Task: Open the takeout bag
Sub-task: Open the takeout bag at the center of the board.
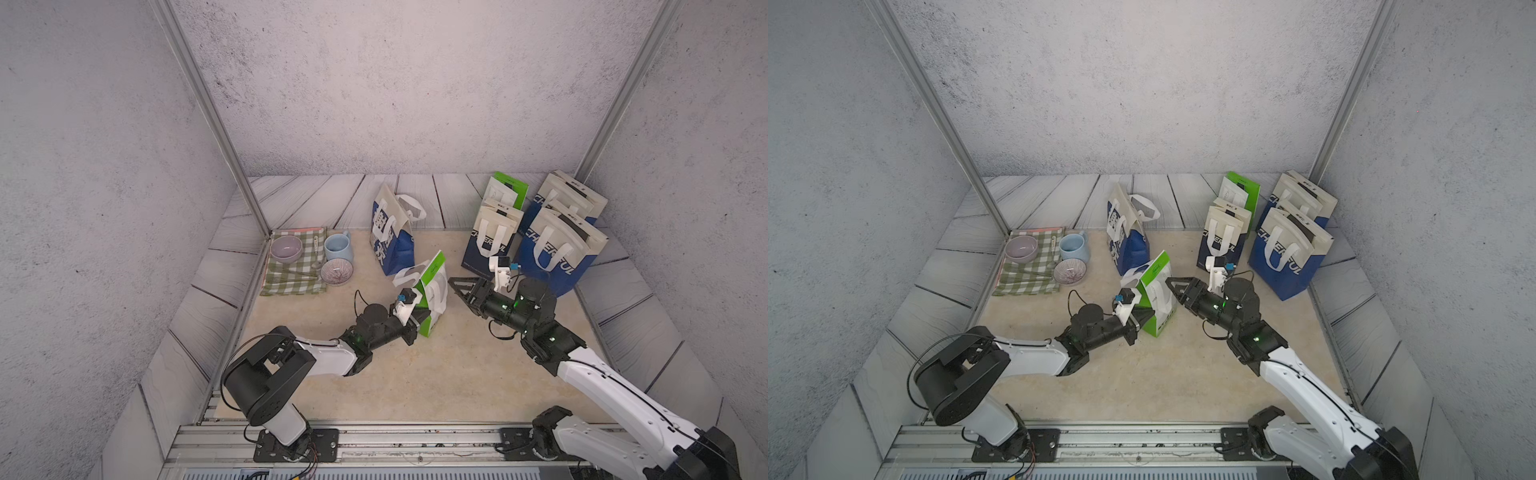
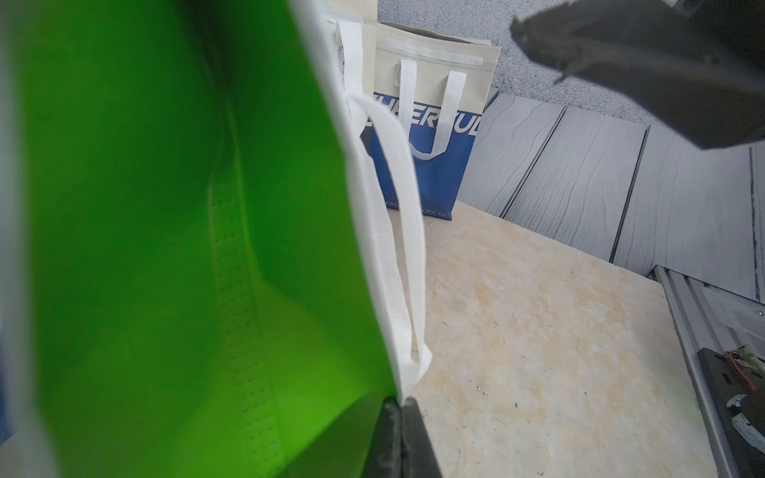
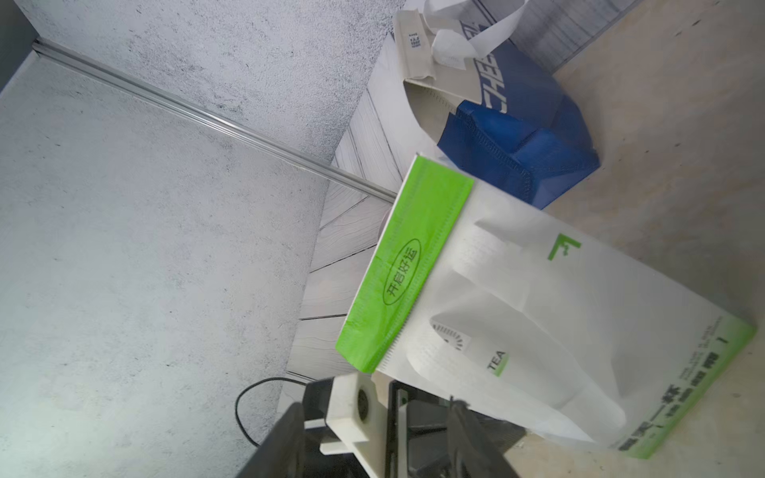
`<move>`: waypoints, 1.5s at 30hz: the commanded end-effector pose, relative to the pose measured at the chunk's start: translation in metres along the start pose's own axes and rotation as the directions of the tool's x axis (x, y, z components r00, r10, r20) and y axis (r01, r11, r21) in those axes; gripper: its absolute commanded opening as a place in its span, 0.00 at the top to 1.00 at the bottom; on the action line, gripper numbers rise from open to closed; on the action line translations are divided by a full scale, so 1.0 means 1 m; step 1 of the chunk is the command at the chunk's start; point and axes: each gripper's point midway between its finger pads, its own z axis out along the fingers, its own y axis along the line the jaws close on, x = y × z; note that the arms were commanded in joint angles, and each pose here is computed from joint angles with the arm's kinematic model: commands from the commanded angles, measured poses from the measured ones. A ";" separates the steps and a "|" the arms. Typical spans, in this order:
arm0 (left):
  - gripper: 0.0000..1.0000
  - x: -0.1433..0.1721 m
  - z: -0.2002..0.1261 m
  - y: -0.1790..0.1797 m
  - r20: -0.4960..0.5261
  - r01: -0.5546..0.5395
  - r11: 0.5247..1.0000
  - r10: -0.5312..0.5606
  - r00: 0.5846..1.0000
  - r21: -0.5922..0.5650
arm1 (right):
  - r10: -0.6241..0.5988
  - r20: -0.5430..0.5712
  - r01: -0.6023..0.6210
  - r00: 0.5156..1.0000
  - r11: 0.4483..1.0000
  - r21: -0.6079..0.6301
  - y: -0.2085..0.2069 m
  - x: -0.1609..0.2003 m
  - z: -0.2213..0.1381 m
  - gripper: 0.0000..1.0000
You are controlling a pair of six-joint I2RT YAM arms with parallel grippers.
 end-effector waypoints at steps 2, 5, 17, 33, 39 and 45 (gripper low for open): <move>1.00 -0.008 0.005 0.001 0.026 -0.003 1.000 0.003 1.000 -0.005 | 0.081 0.035 -0.077 0.996 0.991 -0.108 0.033 -0.015 0.011 0.46; 1.00 -0.006 0.007 0.001 0.016 -0.003 1.000 0.004 1.000 -0.007 | 0.119 0.009 -0.118 0.993 0.988 -0.096 0.032 -0.011 0.023 0.47; 1.00 -0.006 0.008 -0.001 0.009 -0.005 1.000 0.005 1.000 0.007 | 0.192 -0.006 -0.192 0.981 0.980 -0.047 0.012 -0.007 0.046 0.47; 0.61 -0.029 0.012 0.002 0.026 0.009 0.990 -0.006 1.000 -0.141 | 0.183 0.013 -0.183 0.983 0.983 -0.020 0.008 -0.005 0.034 0.46; 0.61 -0.037 0.018 0.007 0.041 0.021 0.980 -0.013 0.999 -0.199 | 0.181 0.019 -0.181 0.983 0.983 -0.017 0.010 -0.006 0.030 0.46; 0.77 -0.036 0.019 0.013 0.032 0.027 0.971 -0.020 0.999 -0.238 | 0.189 0.010 -0.189 0.982 0.982 -0.016 0.010 -0.004 0.030 0.46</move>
